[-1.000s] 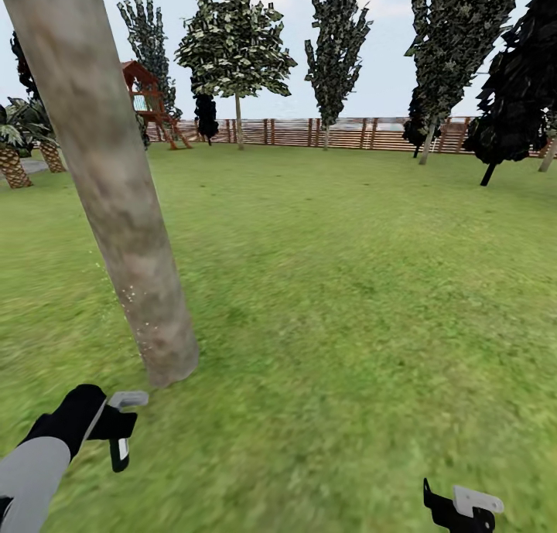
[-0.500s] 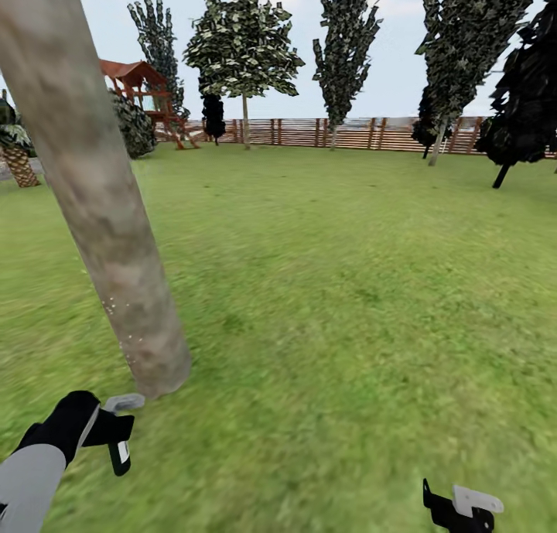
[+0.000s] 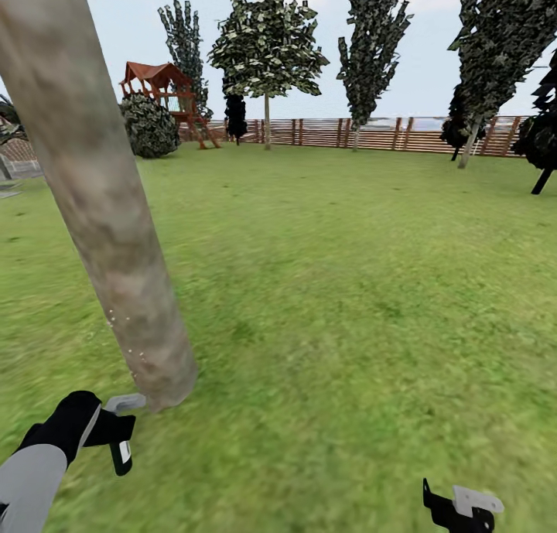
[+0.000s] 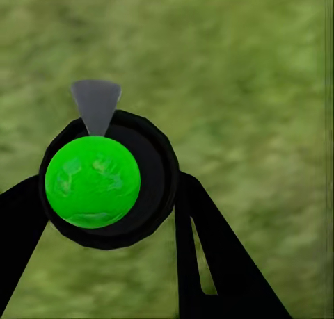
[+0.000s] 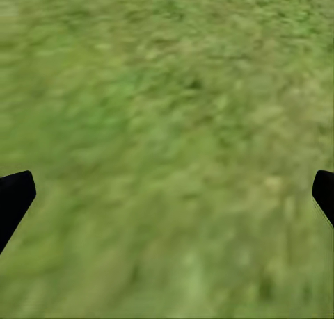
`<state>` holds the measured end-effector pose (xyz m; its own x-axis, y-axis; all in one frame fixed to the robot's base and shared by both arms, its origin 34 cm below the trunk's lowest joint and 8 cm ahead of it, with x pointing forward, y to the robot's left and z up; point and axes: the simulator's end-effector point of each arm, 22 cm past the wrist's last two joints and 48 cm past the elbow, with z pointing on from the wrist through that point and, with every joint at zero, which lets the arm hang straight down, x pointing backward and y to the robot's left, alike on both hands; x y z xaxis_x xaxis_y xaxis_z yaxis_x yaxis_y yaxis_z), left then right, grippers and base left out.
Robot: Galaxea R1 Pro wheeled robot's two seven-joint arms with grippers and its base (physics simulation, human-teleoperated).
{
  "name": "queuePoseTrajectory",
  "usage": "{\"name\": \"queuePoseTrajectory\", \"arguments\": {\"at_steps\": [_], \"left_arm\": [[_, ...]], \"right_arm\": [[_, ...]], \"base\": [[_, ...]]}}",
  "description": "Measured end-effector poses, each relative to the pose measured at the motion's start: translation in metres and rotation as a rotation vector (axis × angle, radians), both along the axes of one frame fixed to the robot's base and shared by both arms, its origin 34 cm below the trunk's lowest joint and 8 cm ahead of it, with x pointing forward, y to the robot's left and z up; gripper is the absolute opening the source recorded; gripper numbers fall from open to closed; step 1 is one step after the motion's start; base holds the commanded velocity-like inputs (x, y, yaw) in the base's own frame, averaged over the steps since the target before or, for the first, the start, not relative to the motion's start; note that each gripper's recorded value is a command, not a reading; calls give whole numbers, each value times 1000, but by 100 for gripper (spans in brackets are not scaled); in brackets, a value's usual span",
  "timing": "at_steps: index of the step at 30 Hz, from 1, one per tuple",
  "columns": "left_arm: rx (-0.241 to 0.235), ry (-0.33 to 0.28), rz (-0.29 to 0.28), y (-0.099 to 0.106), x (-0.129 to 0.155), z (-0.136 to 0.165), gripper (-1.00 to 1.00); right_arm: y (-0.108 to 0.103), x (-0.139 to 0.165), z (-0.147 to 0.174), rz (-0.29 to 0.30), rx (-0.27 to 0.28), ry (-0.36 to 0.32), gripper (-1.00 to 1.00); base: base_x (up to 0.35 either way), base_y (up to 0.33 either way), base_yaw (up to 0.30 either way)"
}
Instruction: In the garden, pick up the pesticide atomizer on the floor and spray pesticide onto both trees until each tree trunk is fully covered.
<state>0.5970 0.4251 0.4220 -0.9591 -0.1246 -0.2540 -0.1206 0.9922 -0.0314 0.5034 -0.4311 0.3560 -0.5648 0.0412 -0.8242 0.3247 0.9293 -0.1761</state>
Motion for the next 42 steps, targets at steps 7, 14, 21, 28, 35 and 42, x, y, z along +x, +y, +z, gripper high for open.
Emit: {"name": "queuePoseTrajectory", "arguments": {"at_steps": [7,14,21,28,35,42], "left_arm": [[-4,-1,-5,-4,1,-1,-100],[-4,-2,-4,-4,1,0,-100],[4,4,-6,-2,-1,-1,-100],[106,32,14,21,-12,-7,-100],[171,39,38,31,-14,-7,-100],[167,37,40,29,-13,-7,-100]], "right_arm": [[0,0,0,0,1,1,100],[1,0,-1,1,1,1,100],[0,0,0,0,0,0,100],[0,0,0,0,0,1,100],[0,0,0,0,0,0,100],[0,0,0,1,0,0,100]], "base": [[104,-256,24],[4,-275,244],[107,-264,231],[149,-147,15],[38,-57,0],[176,-222,14]]}}
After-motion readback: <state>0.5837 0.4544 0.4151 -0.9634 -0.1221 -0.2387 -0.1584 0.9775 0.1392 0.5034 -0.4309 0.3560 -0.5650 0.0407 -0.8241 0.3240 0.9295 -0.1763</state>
